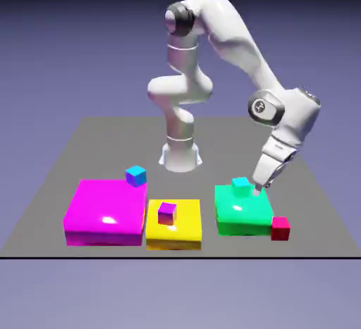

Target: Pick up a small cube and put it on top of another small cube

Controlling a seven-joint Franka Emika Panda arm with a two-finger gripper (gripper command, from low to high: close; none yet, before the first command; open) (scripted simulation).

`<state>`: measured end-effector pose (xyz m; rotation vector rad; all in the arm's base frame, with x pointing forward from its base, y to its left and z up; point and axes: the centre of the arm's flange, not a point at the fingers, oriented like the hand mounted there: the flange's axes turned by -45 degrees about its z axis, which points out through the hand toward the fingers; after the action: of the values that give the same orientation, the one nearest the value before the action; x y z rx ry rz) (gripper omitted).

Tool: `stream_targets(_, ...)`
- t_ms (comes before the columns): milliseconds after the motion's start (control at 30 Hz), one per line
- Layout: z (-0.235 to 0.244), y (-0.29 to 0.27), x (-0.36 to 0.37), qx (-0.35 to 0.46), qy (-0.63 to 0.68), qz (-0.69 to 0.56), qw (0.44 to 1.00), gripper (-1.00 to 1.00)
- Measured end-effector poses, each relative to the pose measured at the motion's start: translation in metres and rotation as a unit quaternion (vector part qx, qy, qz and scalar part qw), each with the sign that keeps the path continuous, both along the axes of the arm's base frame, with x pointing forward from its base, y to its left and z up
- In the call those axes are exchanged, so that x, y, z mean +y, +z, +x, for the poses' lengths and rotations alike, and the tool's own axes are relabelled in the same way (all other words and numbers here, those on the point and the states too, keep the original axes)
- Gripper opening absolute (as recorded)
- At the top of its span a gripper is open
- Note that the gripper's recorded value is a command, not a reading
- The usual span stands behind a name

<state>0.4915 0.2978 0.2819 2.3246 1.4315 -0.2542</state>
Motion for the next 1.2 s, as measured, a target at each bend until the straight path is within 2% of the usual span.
stream_targets(333, -0.012, -0.071, 0.087, 0.090, 0.107, -0.140, 0.980, 0.00)
stream_targets(633, -0.028, -0.132, 0.136, 0.153, 0.148, -0.250, 0.945, 0.00)
stream_targets(800, -0.035, -0.160, 0.146, 0.182, 0.148, -0.295, 0.926, 0.00)
stream_targets(933, -0.036, -0.204, 0.103, 0.182, 0.148, -0.295, 0.926, 0.00)
stream_targets(967, -0.036, -0.205, 0.103, 0.182, 0.148, -0.295, 0.926, -1.00)
stream_targets(1033, -0.036, -0.205, 0.103, 0.182, 0.148, -0.295, 0.926, -1.00)
stream_targets(1167, -0.035, -0.160, 0.145, 0.183, 0.147, -0.295, 0.926, -1.00)
stream_targets(1200, -0.012, -0.153, 0.127, 0.195, 0.132, -0.278, 0.931, -1.00)
